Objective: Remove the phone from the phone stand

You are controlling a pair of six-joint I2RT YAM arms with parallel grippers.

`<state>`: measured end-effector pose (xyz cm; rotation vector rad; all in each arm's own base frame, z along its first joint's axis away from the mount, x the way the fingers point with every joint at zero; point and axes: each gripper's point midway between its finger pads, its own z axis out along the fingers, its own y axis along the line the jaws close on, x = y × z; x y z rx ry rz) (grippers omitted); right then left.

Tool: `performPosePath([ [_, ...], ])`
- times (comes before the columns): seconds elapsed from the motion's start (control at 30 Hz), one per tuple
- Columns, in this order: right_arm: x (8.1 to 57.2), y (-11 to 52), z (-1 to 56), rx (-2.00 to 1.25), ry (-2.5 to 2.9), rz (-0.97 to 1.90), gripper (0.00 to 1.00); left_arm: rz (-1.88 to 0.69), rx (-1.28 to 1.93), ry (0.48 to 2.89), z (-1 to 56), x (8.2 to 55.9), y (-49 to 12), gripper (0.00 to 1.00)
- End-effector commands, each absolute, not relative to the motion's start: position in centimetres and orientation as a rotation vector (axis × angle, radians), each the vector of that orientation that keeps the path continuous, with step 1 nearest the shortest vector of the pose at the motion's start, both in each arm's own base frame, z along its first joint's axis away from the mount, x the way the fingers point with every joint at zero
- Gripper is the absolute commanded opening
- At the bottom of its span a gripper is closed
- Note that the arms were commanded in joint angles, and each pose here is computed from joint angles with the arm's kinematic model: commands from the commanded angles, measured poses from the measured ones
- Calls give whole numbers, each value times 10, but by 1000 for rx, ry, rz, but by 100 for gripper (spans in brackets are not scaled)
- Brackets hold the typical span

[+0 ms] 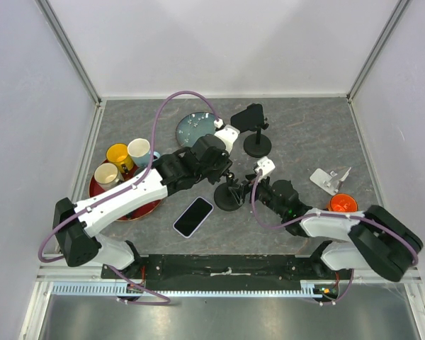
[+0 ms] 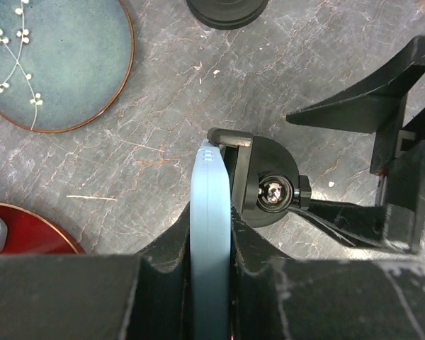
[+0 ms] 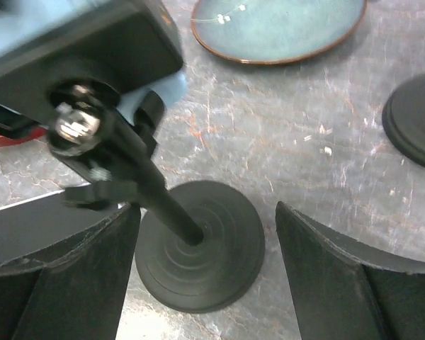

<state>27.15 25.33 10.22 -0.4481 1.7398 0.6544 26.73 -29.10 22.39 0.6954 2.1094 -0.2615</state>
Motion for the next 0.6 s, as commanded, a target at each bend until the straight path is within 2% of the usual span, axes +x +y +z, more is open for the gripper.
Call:
performPosePath([
  [0.0,273,258,129,-562,1734,614,84,-305,634,1969,269,278,-299,2],
  [0.23,282,284,163,-635,1697,670,81,-329,618,1974,272,277,-301,2],
  [0.57,288,305,176,-673,1691,732,77,-367,603,1982,274,274,-305,2],
])
